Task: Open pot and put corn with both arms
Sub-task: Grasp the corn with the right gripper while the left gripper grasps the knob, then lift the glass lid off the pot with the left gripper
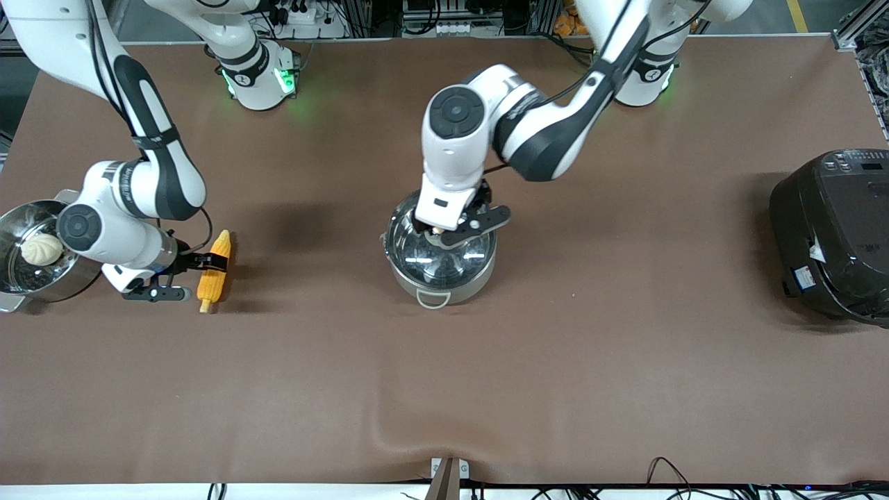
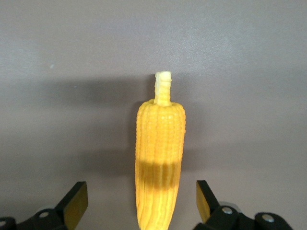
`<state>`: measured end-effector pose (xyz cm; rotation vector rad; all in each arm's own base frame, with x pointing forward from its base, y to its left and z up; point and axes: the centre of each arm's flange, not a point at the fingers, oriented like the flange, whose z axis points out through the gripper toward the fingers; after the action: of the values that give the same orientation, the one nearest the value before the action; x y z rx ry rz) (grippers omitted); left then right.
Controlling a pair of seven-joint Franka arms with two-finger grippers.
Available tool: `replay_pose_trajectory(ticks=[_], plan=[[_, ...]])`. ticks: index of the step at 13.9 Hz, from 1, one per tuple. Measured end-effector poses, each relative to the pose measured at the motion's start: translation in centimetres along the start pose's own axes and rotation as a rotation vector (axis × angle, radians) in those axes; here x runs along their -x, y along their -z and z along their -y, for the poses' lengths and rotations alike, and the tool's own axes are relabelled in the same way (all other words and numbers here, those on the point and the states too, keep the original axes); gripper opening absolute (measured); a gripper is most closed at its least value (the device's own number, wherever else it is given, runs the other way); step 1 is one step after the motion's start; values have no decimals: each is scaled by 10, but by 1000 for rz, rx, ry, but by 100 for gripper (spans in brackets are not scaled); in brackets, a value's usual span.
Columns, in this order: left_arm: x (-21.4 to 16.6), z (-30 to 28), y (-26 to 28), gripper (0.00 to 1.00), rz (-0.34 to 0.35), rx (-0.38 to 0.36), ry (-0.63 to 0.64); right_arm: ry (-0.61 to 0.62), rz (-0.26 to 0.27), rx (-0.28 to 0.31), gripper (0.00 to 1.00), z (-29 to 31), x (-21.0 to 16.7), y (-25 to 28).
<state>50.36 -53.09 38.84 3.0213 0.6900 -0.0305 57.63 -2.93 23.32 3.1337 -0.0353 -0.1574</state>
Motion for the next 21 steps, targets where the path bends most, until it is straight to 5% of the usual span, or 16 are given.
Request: replay_pose_trajectory(ticks=[9, 14, 18, 21], plan=[[19, -11, -29, 100, 7, -12, -21, 15, -7, 3, 100, -12, -3, -59], [19, -11, -39, 100, 11, -24, -22, 36, -4, 2, 48, -18, -5, -57], [18, -11, -41, 89, 10, -30, -28, 71, 58, -7, 38, 2, -4, -20], [17, -10, -43, 66, 10, -35, -27, 137, 121, -6, 36, 45, -3, 34]])
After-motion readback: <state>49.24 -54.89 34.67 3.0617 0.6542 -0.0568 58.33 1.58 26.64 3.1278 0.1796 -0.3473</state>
